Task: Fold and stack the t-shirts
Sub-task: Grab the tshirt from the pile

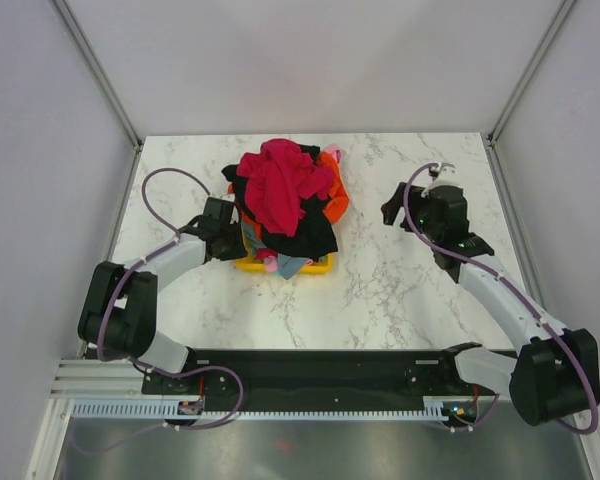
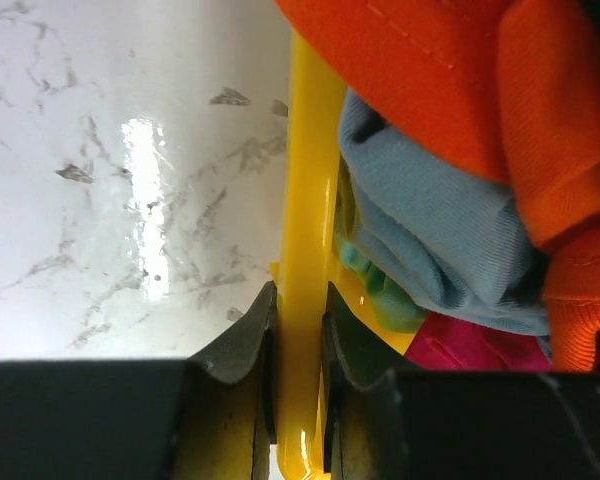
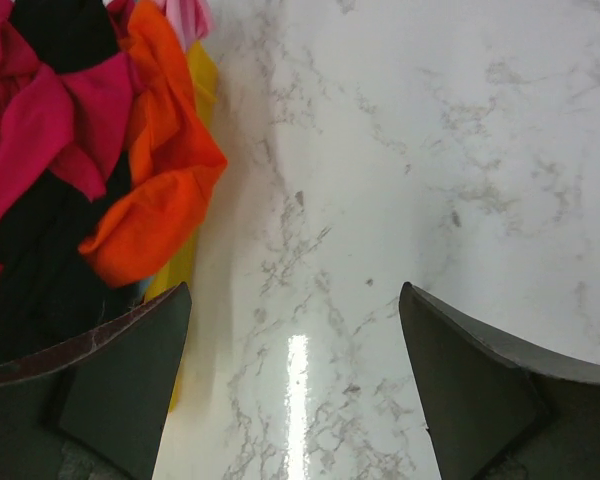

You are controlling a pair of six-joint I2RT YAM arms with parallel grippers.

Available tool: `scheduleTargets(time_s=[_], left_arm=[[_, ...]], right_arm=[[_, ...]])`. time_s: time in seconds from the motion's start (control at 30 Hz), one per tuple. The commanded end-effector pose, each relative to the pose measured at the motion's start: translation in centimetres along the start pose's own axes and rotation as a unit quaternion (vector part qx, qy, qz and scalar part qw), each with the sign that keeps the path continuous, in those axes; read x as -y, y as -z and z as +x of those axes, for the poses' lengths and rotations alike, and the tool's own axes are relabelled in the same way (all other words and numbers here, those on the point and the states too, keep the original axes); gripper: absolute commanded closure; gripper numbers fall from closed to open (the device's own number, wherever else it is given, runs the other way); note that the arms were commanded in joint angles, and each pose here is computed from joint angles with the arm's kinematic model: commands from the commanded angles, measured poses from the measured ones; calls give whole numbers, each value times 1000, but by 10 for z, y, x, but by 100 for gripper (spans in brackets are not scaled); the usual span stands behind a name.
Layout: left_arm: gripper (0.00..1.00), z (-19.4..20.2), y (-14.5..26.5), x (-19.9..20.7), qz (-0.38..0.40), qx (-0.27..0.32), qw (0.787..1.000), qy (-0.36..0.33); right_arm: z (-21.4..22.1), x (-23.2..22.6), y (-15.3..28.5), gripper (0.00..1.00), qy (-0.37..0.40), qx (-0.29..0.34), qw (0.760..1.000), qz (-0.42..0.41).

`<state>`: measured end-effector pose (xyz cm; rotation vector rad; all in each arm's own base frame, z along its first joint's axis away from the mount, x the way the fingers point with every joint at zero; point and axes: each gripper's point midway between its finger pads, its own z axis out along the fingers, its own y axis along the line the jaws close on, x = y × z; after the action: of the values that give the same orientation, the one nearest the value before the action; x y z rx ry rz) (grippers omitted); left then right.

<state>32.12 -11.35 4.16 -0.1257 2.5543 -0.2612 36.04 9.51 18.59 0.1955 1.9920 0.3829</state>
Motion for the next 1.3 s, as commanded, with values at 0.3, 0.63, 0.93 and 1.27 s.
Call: scheduleTargets(time_s=[0.3,0.63,0.93,1.27], left_arm=[[98,-26,-1,-8,-16,37,999,36],[98,-27,7,-6,-6,45,998,34],[98,-36,9,-6,-14,52,998,39],[98,-65,19,-28,-26,70,995,64]], right_arm=[[10,-228,-66,2,77,-80,979,-170],[34,-278,-118,43,126,-80,979,-142],[-69,-304,-60,50,145,46,976,-155],[-116,-279,-29,100,146,86,975,-141]])
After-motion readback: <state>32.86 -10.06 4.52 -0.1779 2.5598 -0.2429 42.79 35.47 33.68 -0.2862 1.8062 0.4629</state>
